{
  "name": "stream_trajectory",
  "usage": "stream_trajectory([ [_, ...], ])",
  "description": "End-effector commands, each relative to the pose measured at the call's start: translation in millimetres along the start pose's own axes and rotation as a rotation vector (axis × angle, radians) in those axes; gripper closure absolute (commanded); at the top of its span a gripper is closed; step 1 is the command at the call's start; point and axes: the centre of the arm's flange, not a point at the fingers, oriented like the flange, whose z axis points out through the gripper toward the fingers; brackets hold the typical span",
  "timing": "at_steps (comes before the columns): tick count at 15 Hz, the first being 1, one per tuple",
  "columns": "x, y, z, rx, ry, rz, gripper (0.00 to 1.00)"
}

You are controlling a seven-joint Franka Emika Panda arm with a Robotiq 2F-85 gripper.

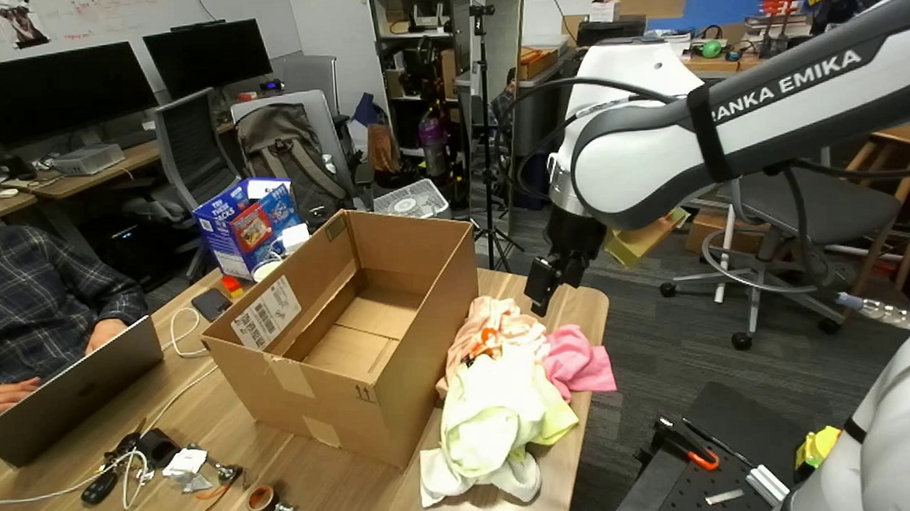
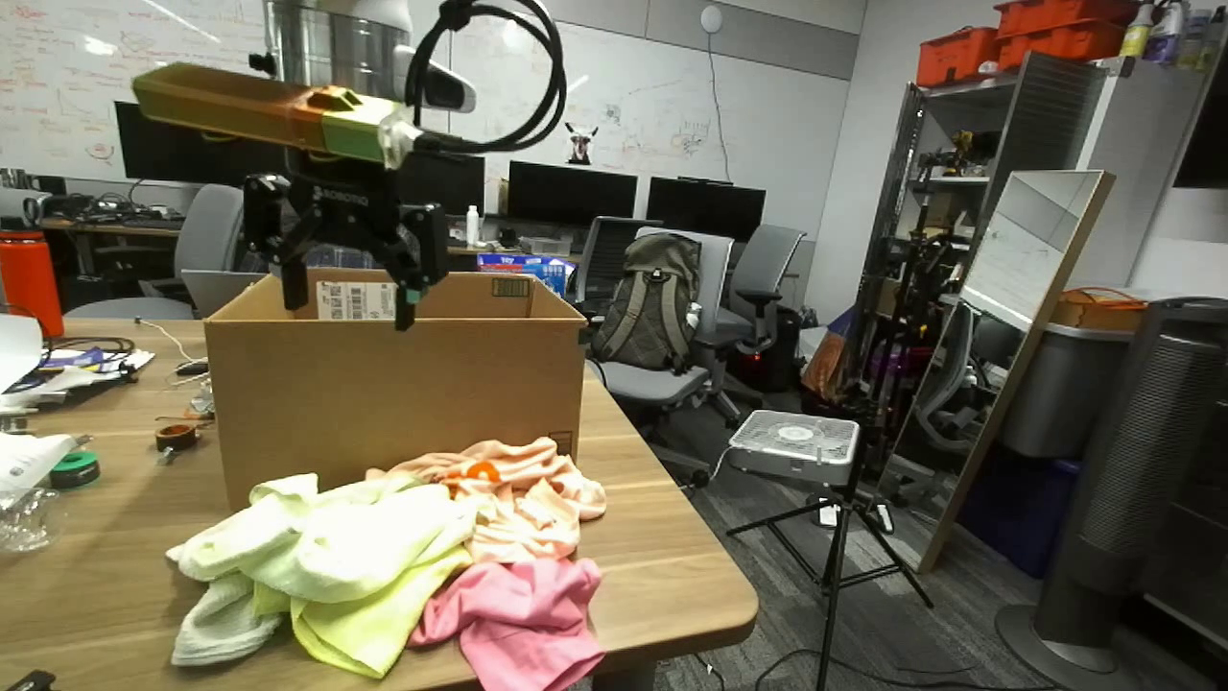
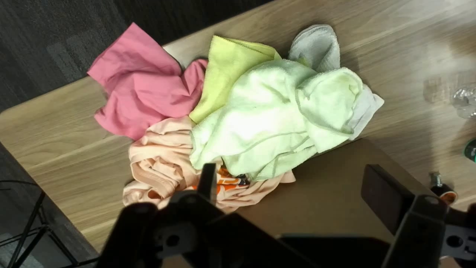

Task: Put the yellow and pink clothes inside the box

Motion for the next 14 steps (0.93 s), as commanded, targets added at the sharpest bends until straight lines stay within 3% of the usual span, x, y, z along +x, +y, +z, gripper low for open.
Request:
stream_trajectory([
  [1, 4, -15, 20, 0.000, 0.009, -0.030, 0.00],
  [9, 16, -35, 71, 0.052, 0.010, -0.053, 0.00],
  [14, 23, -32, 105, 0.030, 0.031, -0.046, 0.00],
])
